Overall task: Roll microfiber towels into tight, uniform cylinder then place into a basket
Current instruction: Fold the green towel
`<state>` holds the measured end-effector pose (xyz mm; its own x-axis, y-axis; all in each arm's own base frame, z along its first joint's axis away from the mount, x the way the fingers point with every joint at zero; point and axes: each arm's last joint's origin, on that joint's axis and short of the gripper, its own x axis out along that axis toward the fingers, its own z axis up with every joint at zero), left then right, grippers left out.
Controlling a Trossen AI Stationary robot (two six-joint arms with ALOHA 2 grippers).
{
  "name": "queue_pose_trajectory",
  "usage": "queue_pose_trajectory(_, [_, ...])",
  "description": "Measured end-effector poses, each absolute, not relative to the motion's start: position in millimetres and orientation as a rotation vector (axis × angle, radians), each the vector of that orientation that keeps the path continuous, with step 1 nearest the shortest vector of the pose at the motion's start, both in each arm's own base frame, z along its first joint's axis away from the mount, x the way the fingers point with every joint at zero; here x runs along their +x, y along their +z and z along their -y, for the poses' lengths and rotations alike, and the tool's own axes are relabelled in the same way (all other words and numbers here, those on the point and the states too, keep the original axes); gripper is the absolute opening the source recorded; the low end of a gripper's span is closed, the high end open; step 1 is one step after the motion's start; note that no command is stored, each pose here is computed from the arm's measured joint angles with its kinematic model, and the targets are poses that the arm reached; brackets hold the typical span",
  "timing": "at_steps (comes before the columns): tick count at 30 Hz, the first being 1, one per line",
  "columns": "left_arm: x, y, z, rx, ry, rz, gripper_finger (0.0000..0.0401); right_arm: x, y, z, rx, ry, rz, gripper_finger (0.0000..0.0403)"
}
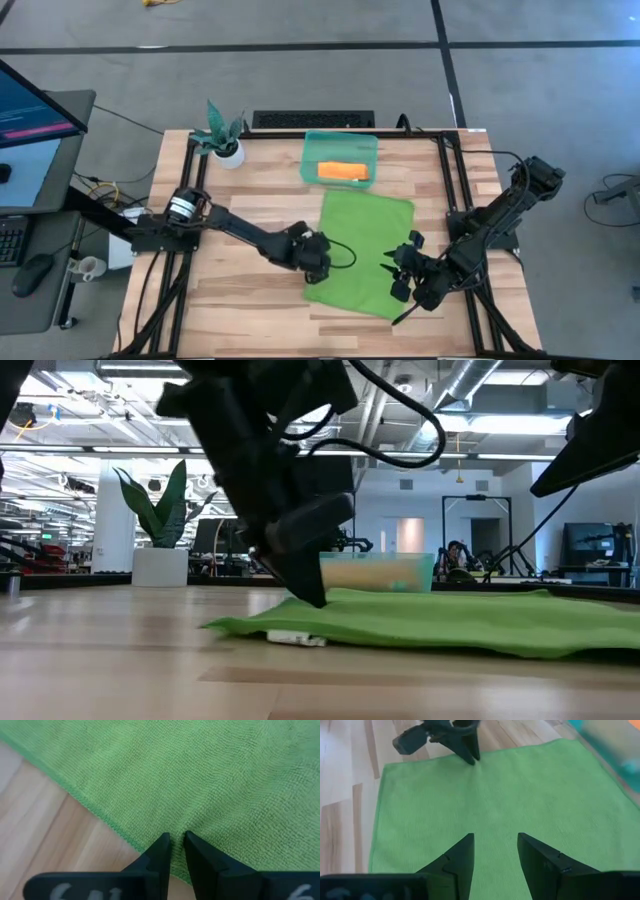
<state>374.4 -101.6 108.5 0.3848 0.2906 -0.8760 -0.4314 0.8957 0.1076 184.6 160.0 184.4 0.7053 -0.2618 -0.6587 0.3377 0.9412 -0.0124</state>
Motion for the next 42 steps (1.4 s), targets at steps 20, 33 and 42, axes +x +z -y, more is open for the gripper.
queue_pose_trajectory(20, [342, 112, 140, -0.067, 0.585, -1.093, 0.0051, 190, 186, -158, 0.129, -0.337, -0.698, 0.0173])
queue_pose_trajectory(33, [358, 130, 152, -0.032, 0.444, -1.098, 0.0051, 191, 187, -160, 0.150, -0.328, -0.682, 0.0173])
queue_pose_trajectory(42, [361, 146, 173, 0.165, 0.361, -1.027, 0.0051, 188, 188, -167, 0.165, -0.291, -0.663, 0.0173])
